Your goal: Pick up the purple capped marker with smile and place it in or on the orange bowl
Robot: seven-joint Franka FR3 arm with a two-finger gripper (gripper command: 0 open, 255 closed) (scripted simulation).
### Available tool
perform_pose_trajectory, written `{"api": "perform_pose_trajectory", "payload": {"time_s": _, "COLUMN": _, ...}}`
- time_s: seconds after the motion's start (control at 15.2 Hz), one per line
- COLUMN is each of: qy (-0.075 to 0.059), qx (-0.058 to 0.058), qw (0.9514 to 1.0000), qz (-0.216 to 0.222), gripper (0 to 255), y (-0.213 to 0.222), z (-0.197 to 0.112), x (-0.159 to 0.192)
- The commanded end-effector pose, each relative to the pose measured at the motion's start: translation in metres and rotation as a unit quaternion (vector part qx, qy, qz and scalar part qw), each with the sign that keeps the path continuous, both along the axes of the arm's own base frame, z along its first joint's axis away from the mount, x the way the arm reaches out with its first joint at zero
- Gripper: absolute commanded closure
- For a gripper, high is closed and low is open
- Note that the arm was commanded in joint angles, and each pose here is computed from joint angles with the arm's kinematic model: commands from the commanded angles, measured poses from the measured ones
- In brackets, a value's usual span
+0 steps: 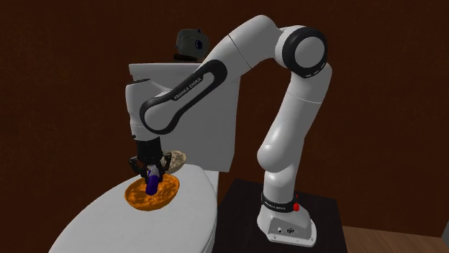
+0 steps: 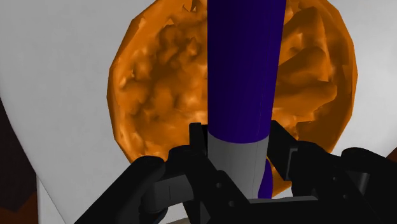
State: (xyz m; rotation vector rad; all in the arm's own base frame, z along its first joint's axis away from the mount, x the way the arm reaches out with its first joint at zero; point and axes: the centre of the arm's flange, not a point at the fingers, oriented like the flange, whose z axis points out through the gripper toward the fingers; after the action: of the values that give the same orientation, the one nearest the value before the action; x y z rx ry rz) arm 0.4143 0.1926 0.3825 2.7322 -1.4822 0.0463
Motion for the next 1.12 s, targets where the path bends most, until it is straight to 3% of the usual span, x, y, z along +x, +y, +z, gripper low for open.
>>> {"api": "perform_pose_trajectory", "payload": {"time_s": 0.0, "qy": 0.001, "qx": 0.0, "qw": 1.0, "qz": 0.001, "gripper": 255, "y": 0.0, "z": -0.001, "x": -0.001}}
{"api": "perform_pose_trajectory", "payload": {"time_s": 0.07, "qy": 0.001, "qx": 0.0, "qw": 1.0, "qz": 0.001, "gripper": 0, "y": 0.0, "z": -0.001, "x": -0.001}}
{"api": "perform_pose_trajectory", "payload": {"time_s": 0.4, "qy": 0.001, "qx": 0.0, "qw": 1.0, "qz": 0.001, "gripper": 0, "y": 0.0, "z": -0.001, "x": -0.001}}
{"api": "perform_pose_trajectory", "payload": {"time_s": 0.66, "qy": 0.001, "qx": 0.0, "qw": 1.0, "qz": 0.001, "gripper": 0, "y": 0.003, "z": 0.049, "x": -0.001}}
{"api": "perform_pose_trajectory", "payload": {"time_s": 1.06, "qy": 0.001, "qx": 0.0, "qw": 1.0, "qz": 0.001, "gripper": 0, "y": 0.003, "z": 0.049, "x": -0.001}}
